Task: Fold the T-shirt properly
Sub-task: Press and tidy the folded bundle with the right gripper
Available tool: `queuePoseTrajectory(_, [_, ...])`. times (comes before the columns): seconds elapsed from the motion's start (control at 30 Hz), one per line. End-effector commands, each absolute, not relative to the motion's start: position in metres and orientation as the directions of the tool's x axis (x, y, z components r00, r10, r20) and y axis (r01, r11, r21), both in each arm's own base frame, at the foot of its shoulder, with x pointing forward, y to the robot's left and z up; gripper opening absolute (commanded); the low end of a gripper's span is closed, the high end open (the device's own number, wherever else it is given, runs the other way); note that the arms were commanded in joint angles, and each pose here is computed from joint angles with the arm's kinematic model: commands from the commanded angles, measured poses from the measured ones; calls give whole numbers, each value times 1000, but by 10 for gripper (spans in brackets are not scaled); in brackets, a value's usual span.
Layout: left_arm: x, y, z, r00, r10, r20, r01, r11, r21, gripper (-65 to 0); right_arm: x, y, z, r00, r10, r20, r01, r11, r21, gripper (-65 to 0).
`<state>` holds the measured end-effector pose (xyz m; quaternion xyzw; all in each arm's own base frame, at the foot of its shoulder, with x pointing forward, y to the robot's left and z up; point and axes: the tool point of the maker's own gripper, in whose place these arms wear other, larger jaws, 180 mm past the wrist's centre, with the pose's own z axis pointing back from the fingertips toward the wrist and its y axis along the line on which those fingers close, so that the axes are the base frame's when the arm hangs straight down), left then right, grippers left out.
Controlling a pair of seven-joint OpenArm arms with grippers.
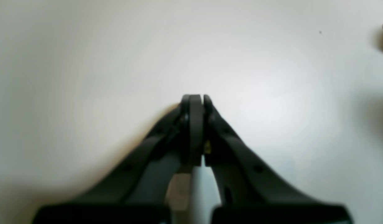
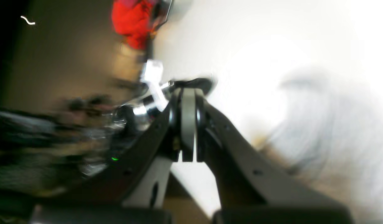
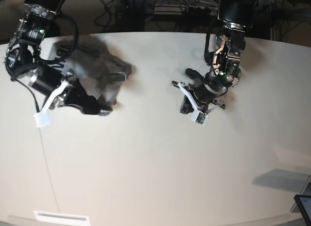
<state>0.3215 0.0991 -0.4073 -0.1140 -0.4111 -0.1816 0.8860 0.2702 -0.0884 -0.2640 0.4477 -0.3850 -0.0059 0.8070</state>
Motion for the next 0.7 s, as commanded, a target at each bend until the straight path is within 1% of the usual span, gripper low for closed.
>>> queuePoseTrajectory(0.0, [322, 98, -404, 592, -241, 769, 425, 904, -44, -650, 271, -94, -256, 669, -314, 673, -354, 662, 661, -650])
queuePoseTrajectory(0.03, [322, 97, -404, 591, -238, 771, 425, 904, -46, -650, 270, -98, -265, 676, -268, 686, -334, 719, 609, -650])
queuePoseTrajectory(0.1, [323, 96, -402, 585, -240, 775, 427, 903, -43, -650, 270, -112, -285, 702, -199, 684, -285, 802, 525, -650])
queuePoseTrajectory(0.17, [323, 97, -403, 589, -242, 771, 425, 904, -41, -650, 271, -116, -293, 705, -165, 689, -271, 836, 477, -649])
queuePoseTrajectory(0.3, [323, 100, -404, 590, -247, 769, 425, 904, -36, -650, 265, -103, -308, 705, -101, 702, -299, 855, 423, -649])
queuePoseTrajectory(0.4, [324, 100, -404, 590, -246, 769, 423, 905, -35, -650, 262, -93, -321, 726, -81, 683, -278, 874, 399, -649])
queuePoseTrajectory(0.67, [325, 104, -403, 591, -243, 769, 417, 908, -33, -650, 257, -78, -339, 778, -102, 620, -231, 871, 434, -649])
